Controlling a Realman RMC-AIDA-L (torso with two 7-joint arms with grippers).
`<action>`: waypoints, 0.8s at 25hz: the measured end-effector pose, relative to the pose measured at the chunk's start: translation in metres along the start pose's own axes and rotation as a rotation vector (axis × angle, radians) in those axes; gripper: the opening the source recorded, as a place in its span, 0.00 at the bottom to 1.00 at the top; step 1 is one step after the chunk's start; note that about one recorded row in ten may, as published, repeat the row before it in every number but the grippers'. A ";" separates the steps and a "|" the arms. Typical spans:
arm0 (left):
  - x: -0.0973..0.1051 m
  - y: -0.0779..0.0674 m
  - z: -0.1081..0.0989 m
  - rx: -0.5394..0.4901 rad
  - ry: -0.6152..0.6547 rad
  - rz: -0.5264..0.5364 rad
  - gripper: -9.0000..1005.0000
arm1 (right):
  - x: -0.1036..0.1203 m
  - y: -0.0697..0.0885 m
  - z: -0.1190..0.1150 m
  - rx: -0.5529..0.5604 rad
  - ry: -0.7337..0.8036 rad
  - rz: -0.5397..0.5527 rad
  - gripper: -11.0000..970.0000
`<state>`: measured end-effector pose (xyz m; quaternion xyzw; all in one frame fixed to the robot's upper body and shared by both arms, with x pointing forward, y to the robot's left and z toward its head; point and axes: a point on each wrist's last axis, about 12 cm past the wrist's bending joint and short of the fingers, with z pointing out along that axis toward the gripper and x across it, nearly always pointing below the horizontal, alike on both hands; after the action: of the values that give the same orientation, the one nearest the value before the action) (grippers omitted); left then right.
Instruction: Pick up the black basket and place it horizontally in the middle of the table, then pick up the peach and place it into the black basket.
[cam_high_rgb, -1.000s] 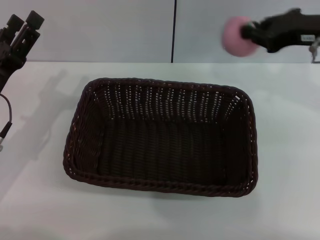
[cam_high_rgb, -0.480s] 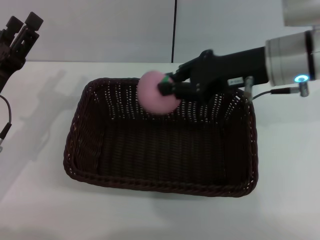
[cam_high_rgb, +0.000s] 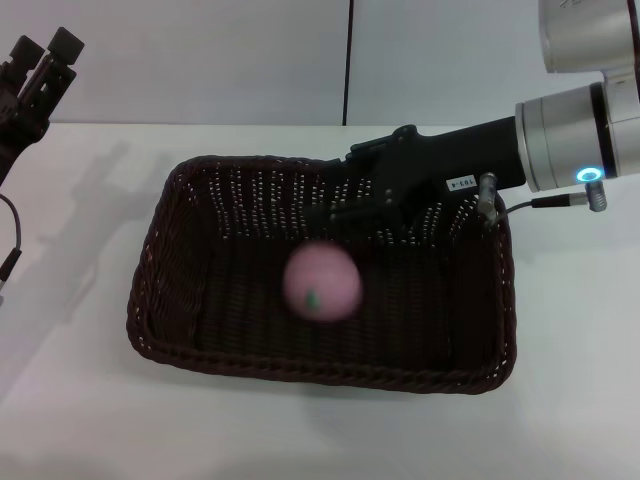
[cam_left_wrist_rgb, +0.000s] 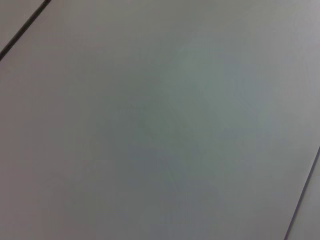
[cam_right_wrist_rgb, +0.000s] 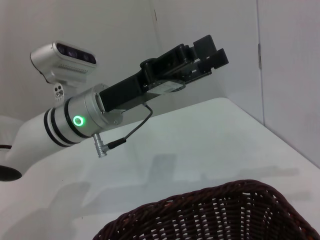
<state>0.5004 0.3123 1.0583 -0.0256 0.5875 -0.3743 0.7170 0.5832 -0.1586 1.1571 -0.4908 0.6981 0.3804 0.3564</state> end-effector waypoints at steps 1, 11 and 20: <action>0.000 0.000 0.000 0.000 0.000 0.000 0.81 | 0.000 0.000 0.000 0.000 0.000 0.000 0.57; -0.012 0.006 -0.017 -0.053 -0.078 0.017 0.81 | 0.031 -0.008 -0.062 0.170 -0.367 0.160 0.65; -0.036 0.018 -0.055 -0.188 -0.243 0.074 0.81 | 0.118 -0.003 -0.141 0.566 -0.962 0.306 0.65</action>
<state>0.4614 0.3682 1.0623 -0.1161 0.5296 -0.2852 0.7904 0.5376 -0.3326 1.1178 -0.0416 0.5951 0.4065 0.6920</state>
